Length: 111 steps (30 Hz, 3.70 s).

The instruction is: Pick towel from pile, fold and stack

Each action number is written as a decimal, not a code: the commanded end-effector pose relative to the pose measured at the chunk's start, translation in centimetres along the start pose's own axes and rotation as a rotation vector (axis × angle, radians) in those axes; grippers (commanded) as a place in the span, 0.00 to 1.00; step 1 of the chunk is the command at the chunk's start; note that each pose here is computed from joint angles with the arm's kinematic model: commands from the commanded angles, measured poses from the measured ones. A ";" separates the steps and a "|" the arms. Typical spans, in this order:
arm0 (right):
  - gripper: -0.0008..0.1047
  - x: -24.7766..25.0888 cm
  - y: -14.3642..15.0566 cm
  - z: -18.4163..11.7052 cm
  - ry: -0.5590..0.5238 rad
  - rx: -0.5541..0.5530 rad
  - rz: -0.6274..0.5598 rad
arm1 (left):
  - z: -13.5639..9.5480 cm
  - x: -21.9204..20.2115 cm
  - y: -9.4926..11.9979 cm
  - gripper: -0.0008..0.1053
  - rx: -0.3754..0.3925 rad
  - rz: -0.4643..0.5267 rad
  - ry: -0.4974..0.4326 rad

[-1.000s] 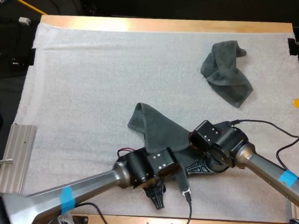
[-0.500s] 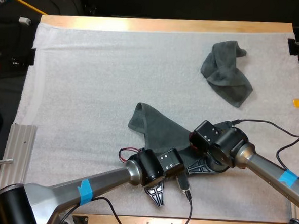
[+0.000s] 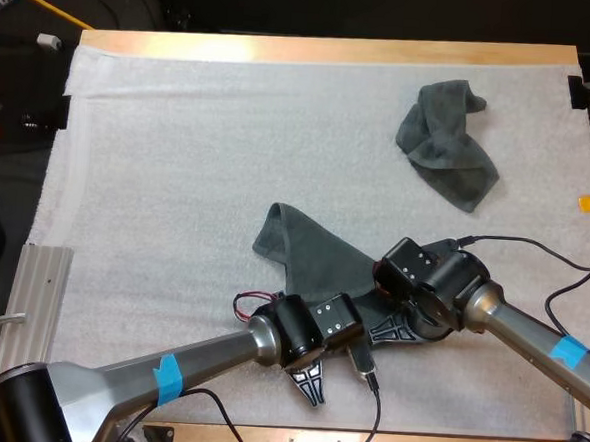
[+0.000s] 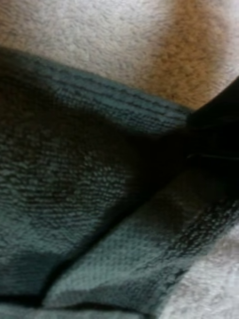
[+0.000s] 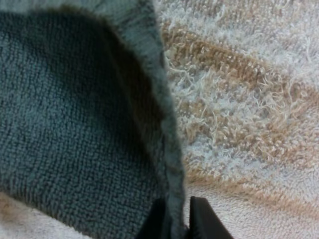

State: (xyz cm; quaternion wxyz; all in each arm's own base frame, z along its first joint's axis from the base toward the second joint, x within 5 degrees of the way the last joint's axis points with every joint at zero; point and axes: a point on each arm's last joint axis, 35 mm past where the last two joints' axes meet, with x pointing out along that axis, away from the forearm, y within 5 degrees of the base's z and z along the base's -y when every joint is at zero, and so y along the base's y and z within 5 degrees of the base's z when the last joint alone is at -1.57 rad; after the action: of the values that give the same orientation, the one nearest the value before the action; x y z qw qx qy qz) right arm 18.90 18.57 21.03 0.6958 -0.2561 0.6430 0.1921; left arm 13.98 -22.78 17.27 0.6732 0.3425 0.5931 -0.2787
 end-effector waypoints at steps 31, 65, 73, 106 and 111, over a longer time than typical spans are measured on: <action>0.01 -15.7 -2.7 -7.9 -0.444 0.246 0.186 | -10.8 -21.2 4.1 0.01 -0.470 -0.284 -0.730; 0.01 -14.6 -0.6 -4.6 -0.429 0.257 0.230 | -9.9 -19.7 5.9 0.01 -0.732 -0.001 -0.797; 0.01 -8.3 -2.4 2.9 -0.466 0.419 0.150 | -6.3 -15.4 9.4 0.01 -0.790 0.082 -0.780; 0.38 -3.3 -9.0 12.5 -0.934 0.678 0.147 | 0.4 -7.9 21.0 0.07 -0.789 0.106 -0.892; 0.87 -4.4 -9.1 13.1 -1.047 0.650 0.179 | 0.9 -9.4 21.5 0.44 -0.787 0.111 -0.921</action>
State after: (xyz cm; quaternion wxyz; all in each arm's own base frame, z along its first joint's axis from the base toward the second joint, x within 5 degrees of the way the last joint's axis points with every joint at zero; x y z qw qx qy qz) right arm 34.23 19.60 26.48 0.9401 0.1490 0.2745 0.1364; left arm 29.90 -10.66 28.68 0.9466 -0.0538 0.2950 -0.1181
